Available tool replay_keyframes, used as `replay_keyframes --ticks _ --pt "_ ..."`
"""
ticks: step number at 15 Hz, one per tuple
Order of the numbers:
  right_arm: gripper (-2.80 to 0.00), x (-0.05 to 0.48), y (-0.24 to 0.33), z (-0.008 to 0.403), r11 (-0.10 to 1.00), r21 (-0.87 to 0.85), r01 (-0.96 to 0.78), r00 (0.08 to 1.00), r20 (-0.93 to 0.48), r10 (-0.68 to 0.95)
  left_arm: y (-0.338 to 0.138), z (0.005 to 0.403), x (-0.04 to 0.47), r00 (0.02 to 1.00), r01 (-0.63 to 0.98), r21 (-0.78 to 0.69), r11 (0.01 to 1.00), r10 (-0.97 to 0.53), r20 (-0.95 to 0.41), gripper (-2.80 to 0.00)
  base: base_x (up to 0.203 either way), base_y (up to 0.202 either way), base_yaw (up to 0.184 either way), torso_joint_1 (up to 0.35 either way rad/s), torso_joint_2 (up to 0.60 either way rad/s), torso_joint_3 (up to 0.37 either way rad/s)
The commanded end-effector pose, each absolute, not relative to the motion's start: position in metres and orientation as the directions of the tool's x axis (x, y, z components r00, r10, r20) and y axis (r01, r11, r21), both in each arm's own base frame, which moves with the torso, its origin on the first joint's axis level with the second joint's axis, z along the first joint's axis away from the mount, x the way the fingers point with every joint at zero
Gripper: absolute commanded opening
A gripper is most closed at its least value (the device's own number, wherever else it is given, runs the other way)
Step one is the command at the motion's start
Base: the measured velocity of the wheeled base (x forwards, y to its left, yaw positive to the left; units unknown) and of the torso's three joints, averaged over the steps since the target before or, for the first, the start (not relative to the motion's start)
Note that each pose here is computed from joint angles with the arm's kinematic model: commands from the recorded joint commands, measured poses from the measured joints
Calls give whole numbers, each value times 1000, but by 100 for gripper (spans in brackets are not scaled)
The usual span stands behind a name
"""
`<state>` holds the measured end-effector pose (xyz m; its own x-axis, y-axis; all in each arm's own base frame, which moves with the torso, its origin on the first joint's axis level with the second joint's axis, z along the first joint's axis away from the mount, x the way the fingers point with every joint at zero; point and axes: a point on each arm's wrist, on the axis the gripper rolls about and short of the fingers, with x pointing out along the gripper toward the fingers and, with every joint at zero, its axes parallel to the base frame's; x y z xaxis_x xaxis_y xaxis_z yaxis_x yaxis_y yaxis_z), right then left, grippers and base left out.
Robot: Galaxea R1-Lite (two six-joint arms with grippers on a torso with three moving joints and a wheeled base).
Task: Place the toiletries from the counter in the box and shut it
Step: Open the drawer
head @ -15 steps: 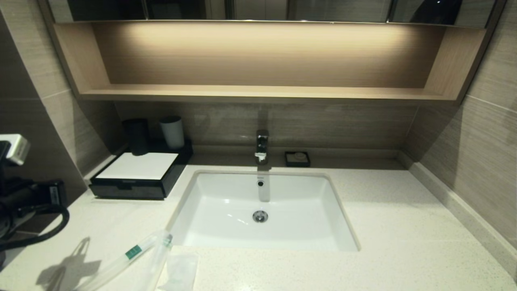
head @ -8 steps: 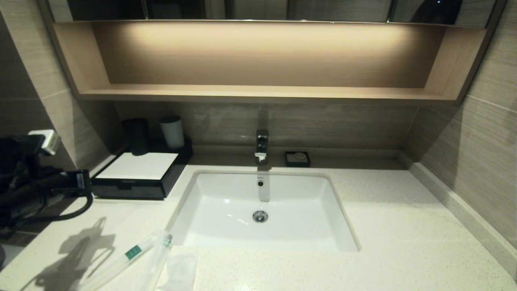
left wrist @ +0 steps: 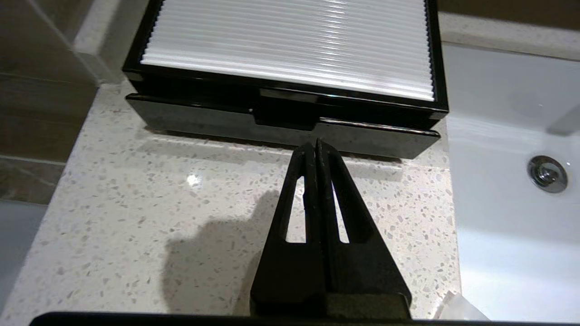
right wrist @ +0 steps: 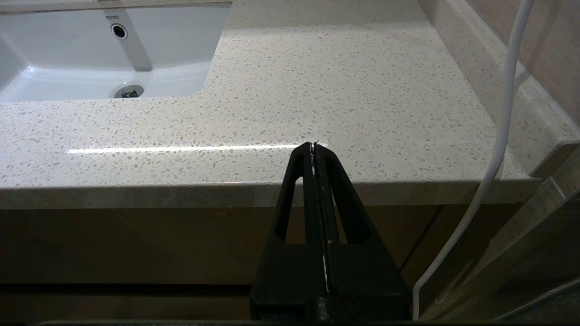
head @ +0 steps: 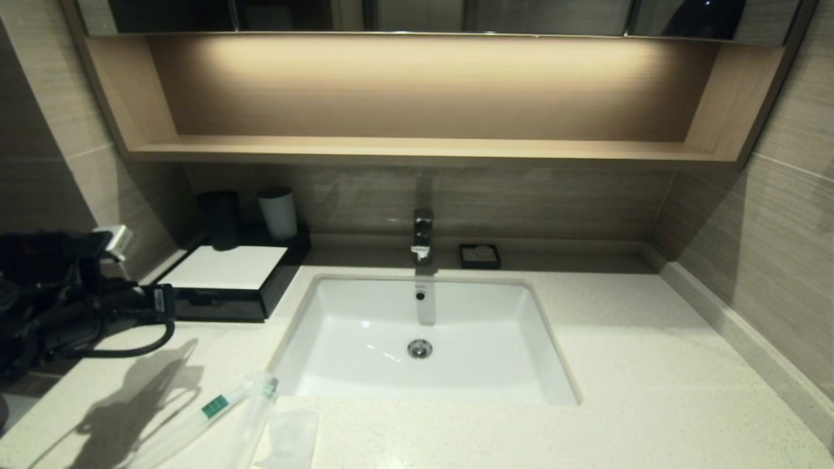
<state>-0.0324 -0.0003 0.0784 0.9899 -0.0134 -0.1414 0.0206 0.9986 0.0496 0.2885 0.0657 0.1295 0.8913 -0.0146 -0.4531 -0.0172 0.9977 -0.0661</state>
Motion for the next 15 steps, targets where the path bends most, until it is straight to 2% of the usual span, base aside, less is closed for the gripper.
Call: replay_keyframes --ticks 1,5,15 --pt "-280 -32 0 78 999 50 21 990 -144 -14 68 120 298 881 -8 -75 997 -29 -472 -280 0 0 0 0 0 0" --pt "-280 -32 0 78 999 50 21 989 -145 -14 75 114 323 884 -13 -67 998 -20 -466 -280 0 0 0 0 0 0" --pt "-280 -32 0 78 999 50 20 989 -145 -13 83 95 347 871 -16 -77 997 -24 -491 -280 0 0 0 0 0 0"
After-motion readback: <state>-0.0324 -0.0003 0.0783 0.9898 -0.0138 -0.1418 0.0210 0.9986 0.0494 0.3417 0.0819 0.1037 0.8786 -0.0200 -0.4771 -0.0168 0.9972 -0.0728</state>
